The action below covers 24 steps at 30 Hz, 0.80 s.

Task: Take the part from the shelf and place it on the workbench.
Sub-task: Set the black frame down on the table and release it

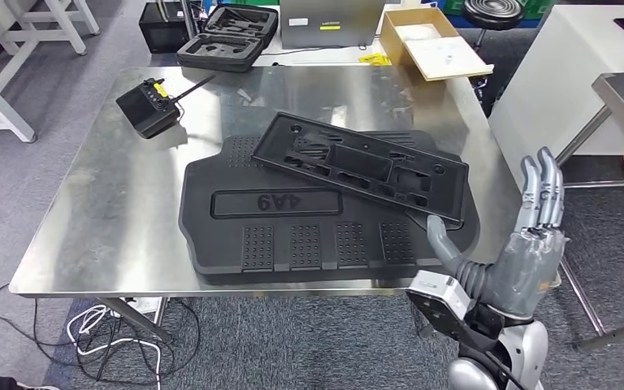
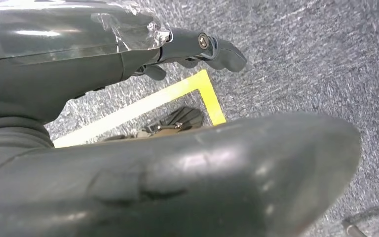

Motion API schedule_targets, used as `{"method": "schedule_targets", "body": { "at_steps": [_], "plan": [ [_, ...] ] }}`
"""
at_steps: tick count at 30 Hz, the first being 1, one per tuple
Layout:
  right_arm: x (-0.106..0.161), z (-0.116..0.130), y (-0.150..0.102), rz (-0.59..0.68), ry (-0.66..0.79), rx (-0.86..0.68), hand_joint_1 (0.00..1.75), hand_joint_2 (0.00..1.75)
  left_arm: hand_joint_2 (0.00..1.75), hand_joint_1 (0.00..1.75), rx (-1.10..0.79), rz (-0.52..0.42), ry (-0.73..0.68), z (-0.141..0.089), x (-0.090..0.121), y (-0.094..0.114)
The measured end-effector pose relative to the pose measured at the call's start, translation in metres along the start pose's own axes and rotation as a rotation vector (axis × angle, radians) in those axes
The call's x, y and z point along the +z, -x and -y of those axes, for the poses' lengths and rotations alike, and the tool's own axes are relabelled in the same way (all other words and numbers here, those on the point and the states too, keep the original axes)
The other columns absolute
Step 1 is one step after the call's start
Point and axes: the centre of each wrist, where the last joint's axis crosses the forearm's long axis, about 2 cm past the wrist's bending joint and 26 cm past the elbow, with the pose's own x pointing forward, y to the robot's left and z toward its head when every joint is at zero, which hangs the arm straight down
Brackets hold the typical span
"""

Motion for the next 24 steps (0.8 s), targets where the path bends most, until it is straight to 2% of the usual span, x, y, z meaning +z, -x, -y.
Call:
{"method": "schedule_targets", "body": {
  "at_steps": [24],
  "plan": [
    [0.0014, 0.0013, 0.0023, -0.012, 0.001, 0.013, 0.0, 1.75, 0.0, 0.0, -0.009, 0.015, 0.008, 0.0011, -0.0034, -0.0086]
  ]
}}
